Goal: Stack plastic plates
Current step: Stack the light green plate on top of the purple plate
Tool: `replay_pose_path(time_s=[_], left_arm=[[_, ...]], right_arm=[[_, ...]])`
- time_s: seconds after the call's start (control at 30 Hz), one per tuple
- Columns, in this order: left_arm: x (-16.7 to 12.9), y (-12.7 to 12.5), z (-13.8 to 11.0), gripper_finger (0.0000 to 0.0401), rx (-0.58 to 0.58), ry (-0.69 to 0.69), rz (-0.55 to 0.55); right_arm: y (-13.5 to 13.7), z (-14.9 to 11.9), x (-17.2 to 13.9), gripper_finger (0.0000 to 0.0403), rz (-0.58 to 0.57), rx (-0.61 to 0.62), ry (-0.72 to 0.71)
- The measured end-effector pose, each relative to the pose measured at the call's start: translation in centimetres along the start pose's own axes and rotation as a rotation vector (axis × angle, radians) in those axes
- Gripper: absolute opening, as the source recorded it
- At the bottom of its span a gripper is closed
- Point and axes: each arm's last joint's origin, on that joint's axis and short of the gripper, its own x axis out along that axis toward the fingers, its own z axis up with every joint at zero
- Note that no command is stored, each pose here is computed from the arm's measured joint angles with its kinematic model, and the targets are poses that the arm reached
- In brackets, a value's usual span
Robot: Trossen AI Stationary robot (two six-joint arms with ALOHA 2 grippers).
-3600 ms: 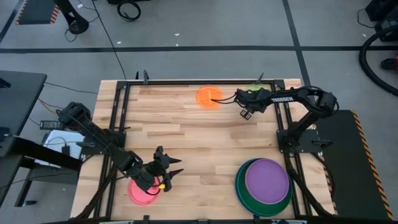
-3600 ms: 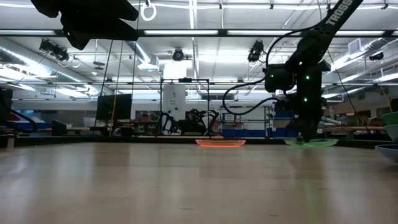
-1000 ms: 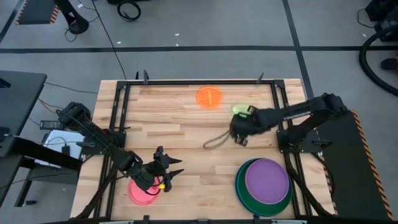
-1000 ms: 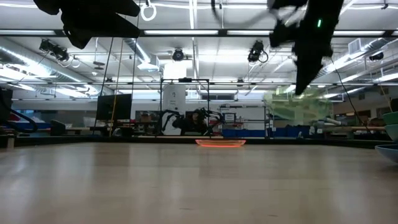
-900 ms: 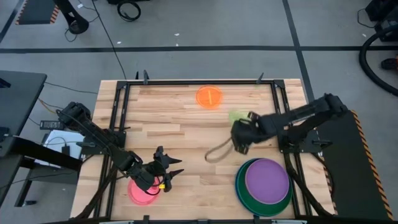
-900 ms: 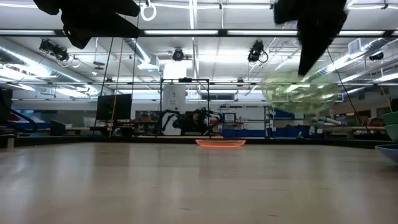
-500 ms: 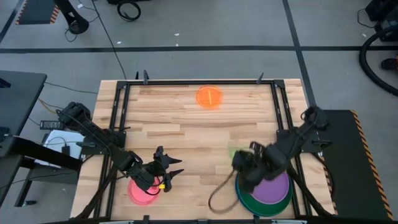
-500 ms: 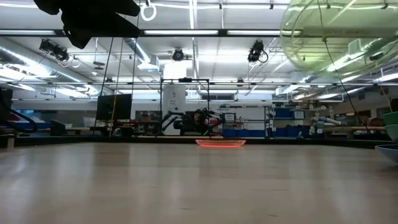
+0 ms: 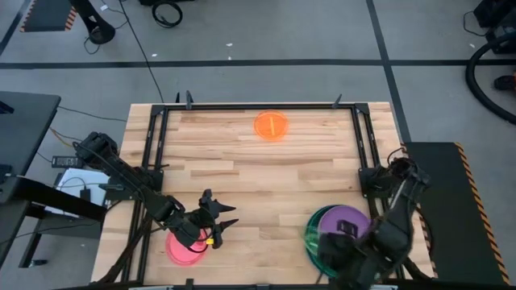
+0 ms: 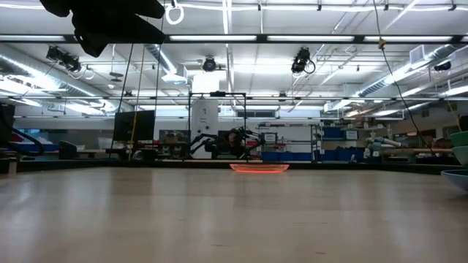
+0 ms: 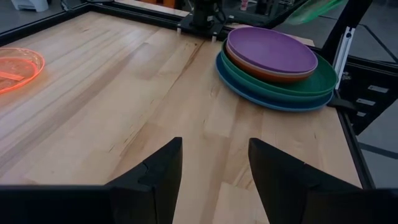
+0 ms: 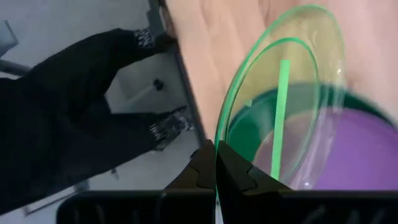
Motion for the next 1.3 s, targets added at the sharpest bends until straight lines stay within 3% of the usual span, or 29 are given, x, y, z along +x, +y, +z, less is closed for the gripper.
replay_pose_path(time_s=[0.1,0.3,0.73,1.07,1.3], left_arm=[[0.0,0.0,0.0,0.019,-0.001,-0.001,0.0],[0.0,0.0,0.1,0.019,-0.007,-0.005,-0.003],[0.0,-0.1,0.1,0.019,-0.014,-0.011,-0.007],[0.0,-0.1,0.1,0.019,-0.013,-0.01,-0.007],[0.0,-0.1,0.1,0.019,-0.013,-0.01,-0.007]], right_arm=[[0.5,-1.8,-0.2,0.0002,0.001,0.011,0.035],[0.2,-4.6,1.3,0.0002,-0.127,0.011,0.033],[-3.2,-5.6,9.8,0.0005,-0.441,0.018,0.246],[-4.5,-5.8,13.4,0.0011,-0.421,0.045,0.315],[-5.0,-5.9,14.1,0.0057,-0.439,0.047,0.315]])
